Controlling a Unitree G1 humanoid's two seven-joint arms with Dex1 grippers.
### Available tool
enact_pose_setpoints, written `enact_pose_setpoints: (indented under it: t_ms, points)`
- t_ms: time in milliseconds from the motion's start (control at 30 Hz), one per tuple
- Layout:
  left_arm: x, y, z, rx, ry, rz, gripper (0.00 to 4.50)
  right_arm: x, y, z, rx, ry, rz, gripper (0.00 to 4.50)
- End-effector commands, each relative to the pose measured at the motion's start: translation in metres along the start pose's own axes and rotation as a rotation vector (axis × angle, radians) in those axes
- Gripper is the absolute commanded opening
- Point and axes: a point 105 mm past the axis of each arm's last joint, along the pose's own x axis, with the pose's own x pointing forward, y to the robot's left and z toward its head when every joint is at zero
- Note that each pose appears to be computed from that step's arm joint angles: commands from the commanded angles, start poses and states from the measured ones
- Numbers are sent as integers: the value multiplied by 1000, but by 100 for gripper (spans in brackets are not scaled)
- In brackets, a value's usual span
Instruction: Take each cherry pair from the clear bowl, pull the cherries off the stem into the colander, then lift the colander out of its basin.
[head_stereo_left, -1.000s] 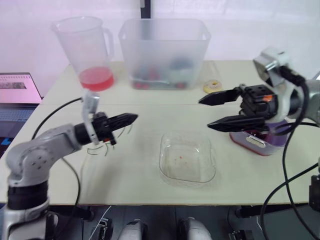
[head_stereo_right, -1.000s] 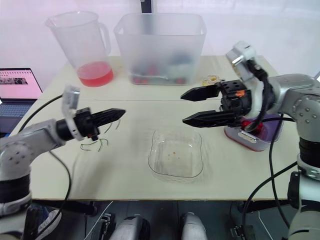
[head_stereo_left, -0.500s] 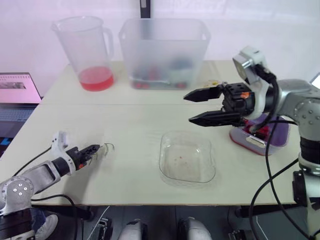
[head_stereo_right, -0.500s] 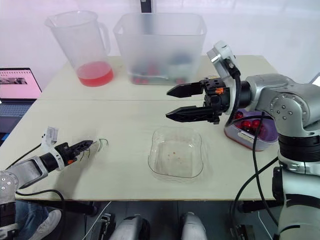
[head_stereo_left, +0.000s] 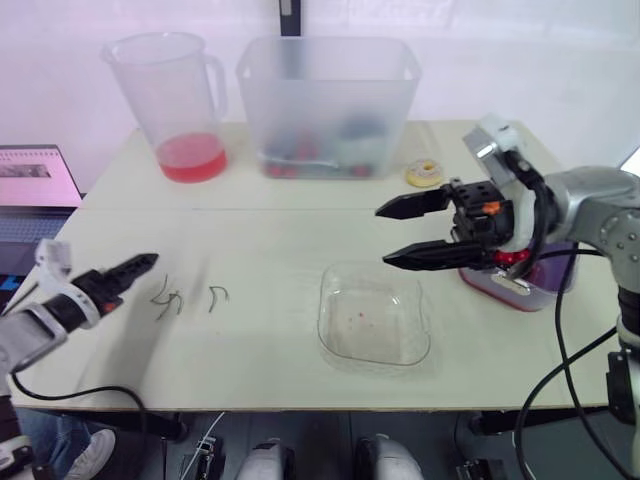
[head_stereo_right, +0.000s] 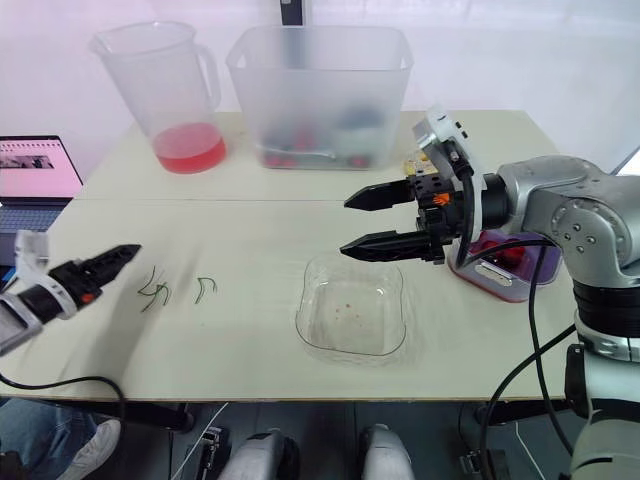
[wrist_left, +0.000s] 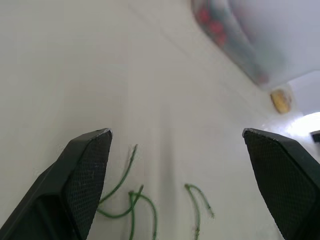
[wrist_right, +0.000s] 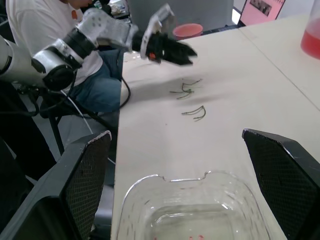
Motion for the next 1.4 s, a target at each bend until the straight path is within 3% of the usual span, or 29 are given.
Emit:
enact_pose_setpoints:
  t_ms: [33,200,267,367,433,533,600,733,900,1200,1400]
  points:
    - [-5,-28,24,41,-48,-116,448,-5,2,8,-49,-4,-9,450]
    - [-7,-79,28,310,25,-313,448,-13,0,2,-42,35,-51,450]
    - [-8,-112,16,489,94,-460,448,-20,-1,-2,-46,69,-90,450]
    - [-5,-140,-11,776,238,-596,448,-34,-1,-9,-66,129,-178,450]
    - [-3,-151,-20,882,292,-666,448,-41,-1,-12,-64,157,-228,450]
    - [13,-192,-14,798,280,-816,448,-59,4,-21,-14,214,-333,450]
    - [20,-211,-21,877,317,-903,448,-72,8,-26,13,254,-420,450]
    - [27,-232,-34,938,368,-1049,448,-93,24,-38,82,327,-544,450]
    - [43,-259,-39,1004,327,-1217,448,-127,54,-60,200,411,-755,450]
    - [55,-258,-51,1069,344,-1250,448,-166,73,-81,247,497,-959,450]
    - [53,-254,-49,1036,287,-1161,448,-193,32,-102,124,570,-1038,450]
